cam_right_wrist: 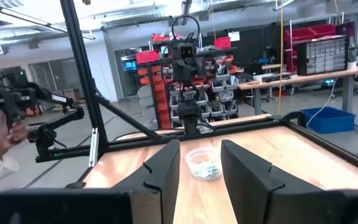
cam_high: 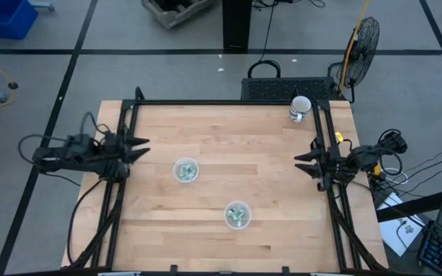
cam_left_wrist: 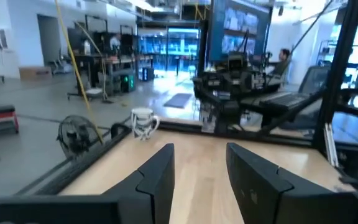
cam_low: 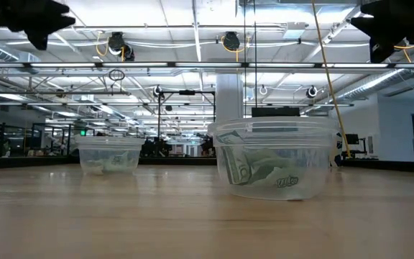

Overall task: Pick and place items into bin
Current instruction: Return to Home Position

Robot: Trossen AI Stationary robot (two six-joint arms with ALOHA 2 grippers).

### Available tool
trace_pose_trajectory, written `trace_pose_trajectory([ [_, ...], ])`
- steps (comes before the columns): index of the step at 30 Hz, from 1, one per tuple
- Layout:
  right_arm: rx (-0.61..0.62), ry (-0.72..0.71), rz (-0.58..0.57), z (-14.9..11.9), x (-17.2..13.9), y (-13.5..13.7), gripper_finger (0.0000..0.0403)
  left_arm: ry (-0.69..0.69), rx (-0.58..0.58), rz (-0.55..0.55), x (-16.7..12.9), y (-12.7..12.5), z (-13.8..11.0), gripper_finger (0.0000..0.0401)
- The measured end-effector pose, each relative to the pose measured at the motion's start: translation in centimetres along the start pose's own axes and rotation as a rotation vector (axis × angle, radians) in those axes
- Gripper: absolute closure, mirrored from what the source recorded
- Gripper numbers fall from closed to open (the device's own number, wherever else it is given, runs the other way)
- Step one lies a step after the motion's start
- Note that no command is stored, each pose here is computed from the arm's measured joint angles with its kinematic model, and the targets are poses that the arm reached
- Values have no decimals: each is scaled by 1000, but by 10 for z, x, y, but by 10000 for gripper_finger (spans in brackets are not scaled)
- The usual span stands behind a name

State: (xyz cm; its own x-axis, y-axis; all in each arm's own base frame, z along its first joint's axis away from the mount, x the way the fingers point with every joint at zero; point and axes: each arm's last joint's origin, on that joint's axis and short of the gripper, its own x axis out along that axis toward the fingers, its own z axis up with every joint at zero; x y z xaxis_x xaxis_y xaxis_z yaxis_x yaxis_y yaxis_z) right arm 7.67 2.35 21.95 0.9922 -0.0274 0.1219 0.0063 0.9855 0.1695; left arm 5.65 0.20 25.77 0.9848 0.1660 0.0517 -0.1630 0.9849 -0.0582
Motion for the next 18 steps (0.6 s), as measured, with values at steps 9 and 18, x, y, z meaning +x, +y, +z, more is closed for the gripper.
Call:
trace_pose_trajectory([
  [9,-72,-51,7,4,0,1,292,-67,-39,-11,27,-5,-55,251],
  [18,-84,-58,7,-9,3,1,291,-81,-107,-15,34,-6,-80,251],
])
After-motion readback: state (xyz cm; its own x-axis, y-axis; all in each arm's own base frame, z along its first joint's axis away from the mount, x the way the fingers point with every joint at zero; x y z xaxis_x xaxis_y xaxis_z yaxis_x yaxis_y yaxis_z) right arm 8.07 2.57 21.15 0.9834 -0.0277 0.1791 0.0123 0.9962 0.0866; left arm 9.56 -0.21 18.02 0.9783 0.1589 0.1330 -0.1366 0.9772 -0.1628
